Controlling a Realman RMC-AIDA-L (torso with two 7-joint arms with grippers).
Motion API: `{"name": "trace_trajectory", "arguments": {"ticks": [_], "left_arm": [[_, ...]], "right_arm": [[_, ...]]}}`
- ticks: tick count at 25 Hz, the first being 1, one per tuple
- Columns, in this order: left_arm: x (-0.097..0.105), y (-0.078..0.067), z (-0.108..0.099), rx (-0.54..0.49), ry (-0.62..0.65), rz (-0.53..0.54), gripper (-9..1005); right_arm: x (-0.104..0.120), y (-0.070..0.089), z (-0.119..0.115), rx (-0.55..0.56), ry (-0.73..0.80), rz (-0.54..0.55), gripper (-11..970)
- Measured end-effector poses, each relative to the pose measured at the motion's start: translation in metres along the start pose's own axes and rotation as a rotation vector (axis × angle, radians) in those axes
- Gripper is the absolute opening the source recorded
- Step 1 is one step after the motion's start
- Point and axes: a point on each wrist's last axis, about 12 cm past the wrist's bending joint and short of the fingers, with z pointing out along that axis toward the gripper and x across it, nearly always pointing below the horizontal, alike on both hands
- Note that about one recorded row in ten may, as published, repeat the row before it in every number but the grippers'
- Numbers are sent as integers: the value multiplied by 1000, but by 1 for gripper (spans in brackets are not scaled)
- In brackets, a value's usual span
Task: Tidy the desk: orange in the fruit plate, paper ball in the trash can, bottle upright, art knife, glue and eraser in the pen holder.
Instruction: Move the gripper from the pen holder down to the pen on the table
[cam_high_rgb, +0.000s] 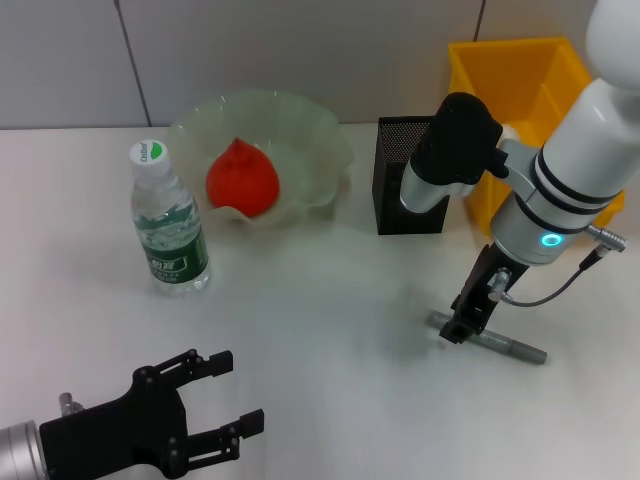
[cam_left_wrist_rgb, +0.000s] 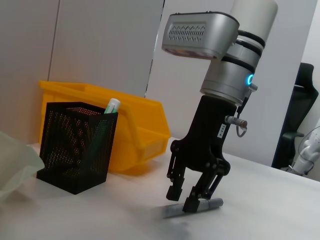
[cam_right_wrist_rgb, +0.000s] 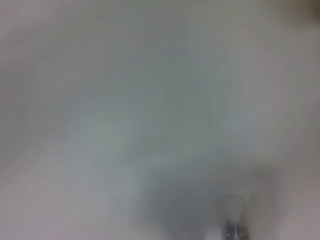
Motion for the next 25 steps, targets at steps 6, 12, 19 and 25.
{"name": "trace_trajectory", "arguments": {"ticks": [6,12,19,25], "left_arm": [[0,-1,1,2,-2,-3,815],[0,-1,1,1,-2,-3,815],[0,-1,1,1,-3,-3,815],[0,-1,2,2,-4,-2,815]], "right_arm": [[1,1,4,13,8,-14,385],[1,1,4,13,8,-15,359],[1,1,5,11,8,-14,258],[2,2,5,10,11,-13,248]]}}
